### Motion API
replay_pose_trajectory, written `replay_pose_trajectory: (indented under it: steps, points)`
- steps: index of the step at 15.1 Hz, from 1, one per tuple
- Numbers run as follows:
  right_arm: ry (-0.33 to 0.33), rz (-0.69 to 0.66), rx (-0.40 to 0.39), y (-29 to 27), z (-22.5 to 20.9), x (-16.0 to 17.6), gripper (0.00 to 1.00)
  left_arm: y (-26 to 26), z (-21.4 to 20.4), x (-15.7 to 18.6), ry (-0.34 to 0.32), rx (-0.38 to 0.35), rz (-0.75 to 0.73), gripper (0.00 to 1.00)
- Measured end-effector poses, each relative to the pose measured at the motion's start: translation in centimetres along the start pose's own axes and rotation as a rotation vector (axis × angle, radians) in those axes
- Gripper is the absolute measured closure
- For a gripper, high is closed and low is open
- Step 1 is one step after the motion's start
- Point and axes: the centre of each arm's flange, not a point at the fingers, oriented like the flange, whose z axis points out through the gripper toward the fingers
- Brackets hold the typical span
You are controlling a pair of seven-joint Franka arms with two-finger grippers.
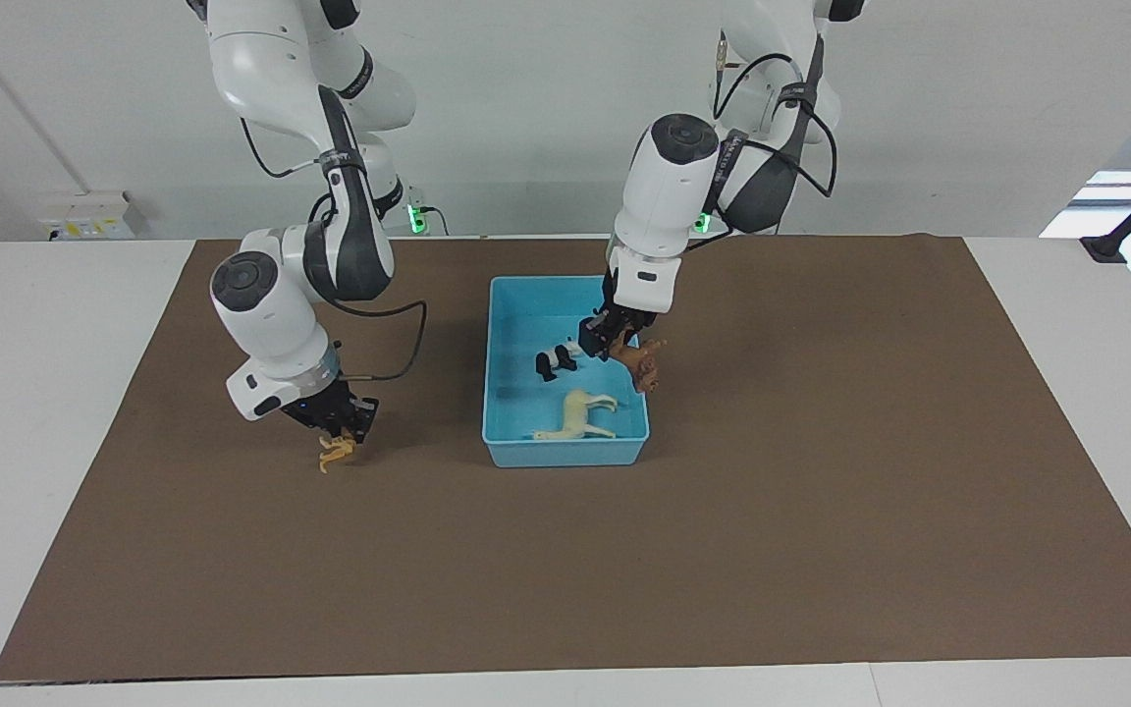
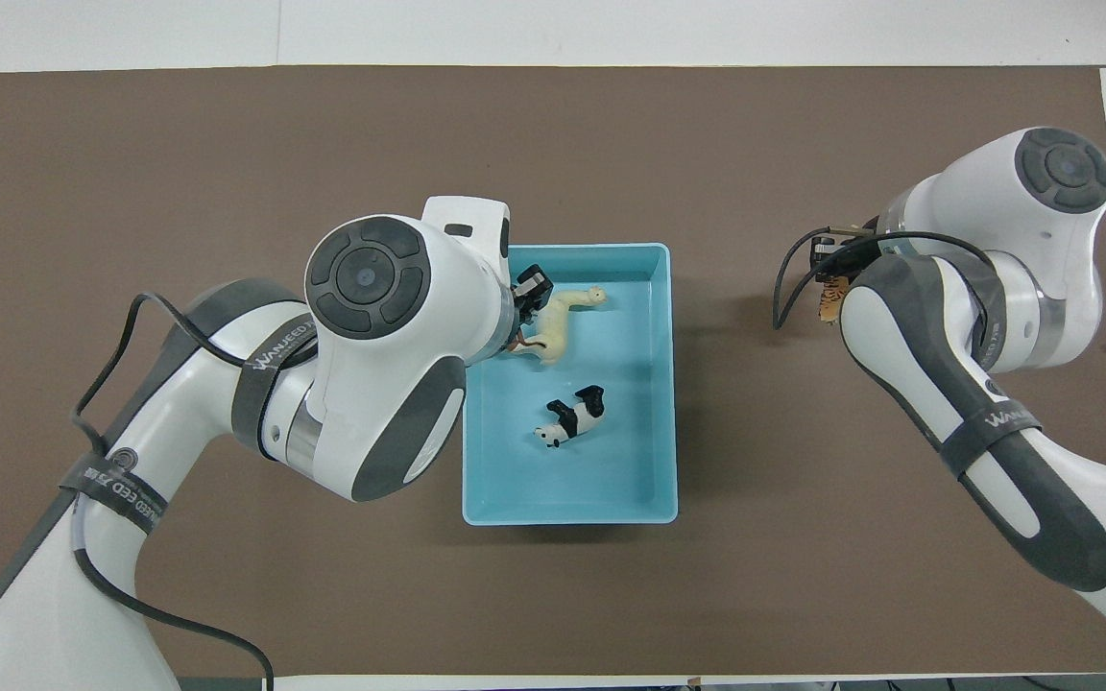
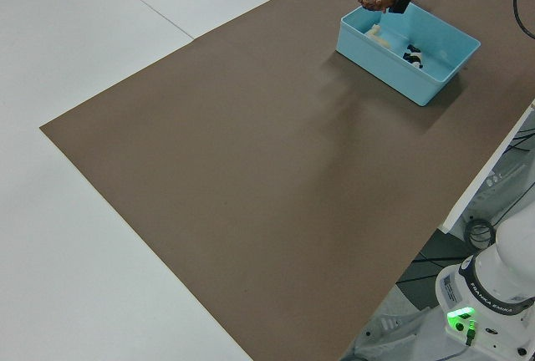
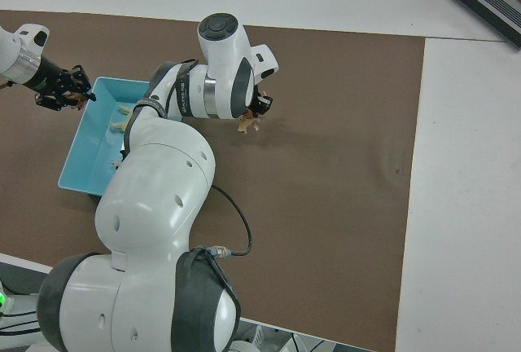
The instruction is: Put all toys into storage box
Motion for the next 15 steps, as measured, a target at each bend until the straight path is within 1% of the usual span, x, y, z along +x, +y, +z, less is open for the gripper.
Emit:
replay_pose_trajectory:
  steps: [2,3,4,5,7,8,9,11,13,15]
  points:
    - [0.014,0.056,0.012,-2.7,-3.9,0.5,0.67,-0.2,0.2,0.0,-0.002,0.004,-0.005,0.31]
    - [0.02,0.081,0.018,-4.7,-5.7,0.4,0.67,-0.2,0.2,0.1,-0.002,0.004,-0.01,0.18]
    - [0.023,0.101,0.022,-6.7,-7.3,0.0,0.67,-0.2,0.2,0.1,-0.003,0.007,-0.019,0.07]
    - [0.026,0.117,0.026,-8.6,-8.4,-0.4,0.67,-0.3,0.1,0.1,-0.007,0.016,-0.028,0.0]
    - [0.04,0.149,0.039,-11.1,-9.6,-0.8,0.67,-1.0,-0.5,0.6,-0.018,0.047,-0.043,0.0]
    - [0.043,0.167,0.044,-12.0,-9.8,-0.9,0.67,-1.7,-1.5,1.5,-0.018,0.058,-0.06,0.0]
    - [0.043,0.185,0.049,-13.3,-9.7,-1.3,0.67,-2.9,-2.9,3.2,-0.017,0.067,-0.075,0.0]
    - [0.038,0.211,0.057,-17.3,-9.4,-3.1,0.67,-7.0,-7.0,8.2,-0.023,0.08,-0.049,0.0]
    - [0.043,0.223,0.072,-21.6,-9.2,-5.6,0.67,-12.6,-10.7,13.2,-0.035,0.089,0.007,0.0]
    - [0.05,0.234,0.092,-25.4,-9.2,-8.2,0.67,-17.3,-12.8,16.6,-0.061,0.104,0.099,0.0]
